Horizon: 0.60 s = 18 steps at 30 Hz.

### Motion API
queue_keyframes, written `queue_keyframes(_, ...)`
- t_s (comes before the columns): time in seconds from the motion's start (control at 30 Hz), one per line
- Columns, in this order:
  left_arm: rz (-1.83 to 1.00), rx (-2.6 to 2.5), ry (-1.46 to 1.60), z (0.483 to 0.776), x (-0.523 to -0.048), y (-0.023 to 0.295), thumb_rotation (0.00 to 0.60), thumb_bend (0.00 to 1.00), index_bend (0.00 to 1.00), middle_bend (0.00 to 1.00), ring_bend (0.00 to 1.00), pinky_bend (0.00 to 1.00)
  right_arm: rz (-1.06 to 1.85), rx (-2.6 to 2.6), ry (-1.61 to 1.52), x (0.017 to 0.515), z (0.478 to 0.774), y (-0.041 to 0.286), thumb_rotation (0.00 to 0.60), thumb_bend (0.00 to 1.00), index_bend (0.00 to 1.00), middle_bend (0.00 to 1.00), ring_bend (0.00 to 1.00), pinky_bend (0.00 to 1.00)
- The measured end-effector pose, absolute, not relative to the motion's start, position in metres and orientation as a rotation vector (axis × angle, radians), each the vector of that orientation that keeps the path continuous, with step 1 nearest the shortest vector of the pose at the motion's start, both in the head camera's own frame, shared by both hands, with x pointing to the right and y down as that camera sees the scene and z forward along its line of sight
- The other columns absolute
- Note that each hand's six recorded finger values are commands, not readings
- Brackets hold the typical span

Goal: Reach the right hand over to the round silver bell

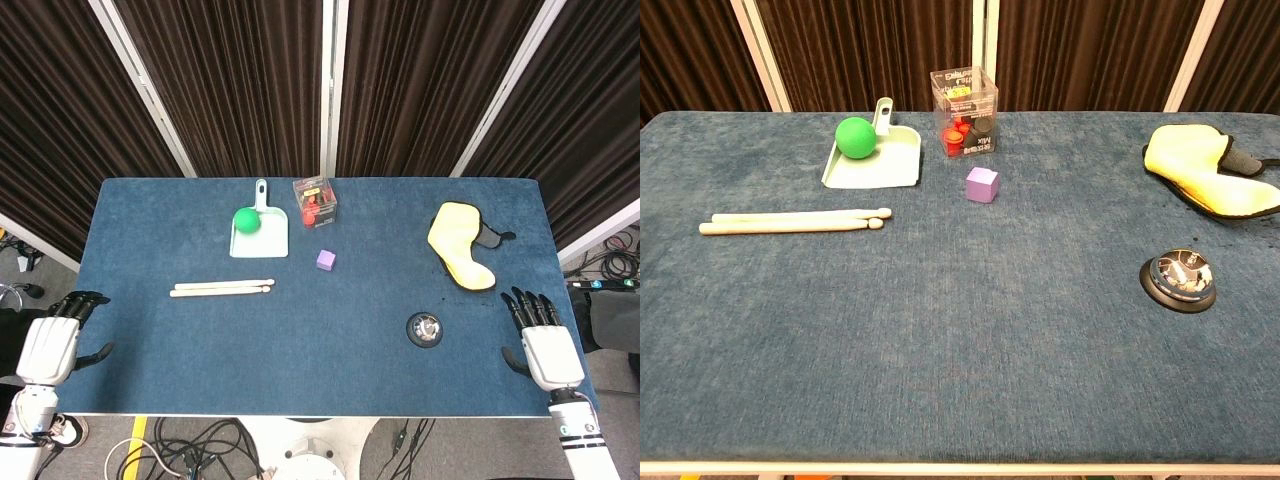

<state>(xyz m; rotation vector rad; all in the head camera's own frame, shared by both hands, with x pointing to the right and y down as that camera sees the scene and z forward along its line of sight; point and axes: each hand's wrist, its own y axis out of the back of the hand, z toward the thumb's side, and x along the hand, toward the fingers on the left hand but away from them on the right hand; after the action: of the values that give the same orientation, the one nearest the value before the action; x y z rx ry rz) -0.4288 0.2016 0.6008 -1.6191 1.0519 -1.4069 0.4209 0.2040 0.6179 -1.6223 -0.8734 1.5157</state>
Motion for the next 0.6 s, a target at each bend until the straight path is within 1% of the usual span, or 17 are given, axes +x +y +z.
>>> queue_keyframes(0.33, -1.407, -1.614, 1.062, 0.6022, -0.4315, 0.2021, 0.6, 0.16, 0.28, 0.23, 0.17, 0.32, 1.519, -1.62, -0.872, 0.4224, 0.6188, 0.2036, 0.6, 0.24, 0.0, 0.0, 0.0, 0.0)
queue_keyframes(0.37, -1.406, -1.614, 1.064, 0.6023, -0.4315, 0.2017, 0.6, 0.16, 0.28, 0.23, 0.17, 0.32, 1.518, -1.62, -0.873, 0.4224, 0.6188, 0.2035, 0.6, 0.27, 0.0, 0.0, 0.0, 0.0)
queue_keyframes(0.43, -1.404, -1.614, 1.067, 0.6024, -0.4314, 0.201, 0.6, 0.16, 0.28, 0.23, 0.17, 0.32, 1.517, -1.622, -0.875, 0.4224, 0.6188, 0.2034, 0.6, 0.41, 0.0, 0.0, 0.0, 0.0)
queue_keyframes(0.5, -1.405, -1.615, 1.068, 0.6028, -0.4309, 0.2007, 0.6, 0.16, 0.28, 0.23, 0.17, 0.32, 1.517, -1.618, -0.872, 0.4224, 0.6186, 0.2032, 0.6, 0.67, 0.0, 0.0, 0.0, 0.0)
queue_keyframes(0.53, -1.405, -1.616, 1.068, 0.6029, -0.4306, 0.2004, 0.6, 0.16, 0.28, 0.23, 0.17, 0.32, 1.517, -1.618, -0.872, 0.4222, 0.6184, 0.2032, 0.6, 0.76, 0.0, 0.0, 0.0, 0.0)
queue_keyframes(0.57, -1.405, -1.618, 1.066, 0.603, -0.4302, 0.2001, 0.6, 0.16, 0.29, 0.23, 0.17, 0.32, 1.515, -1.619, -0.873, 0.4217, 0.618, 0.2031, 0.6, 0.88, 0.0, 0.0, 0.0, 0.0)
queue_keyframes(0.6, -1.404, -1.618, 1.065, 0.6027, -0.4301, 0.1998, 0.6, 0.16, 0.29, 0.23, 0.17, 0.32, 1.511, -1.62, -0.875, 0.4208, 0.6173, 0.2027, 0.6, 0.94, 0.0, 0.0, 0.0, 0.0)
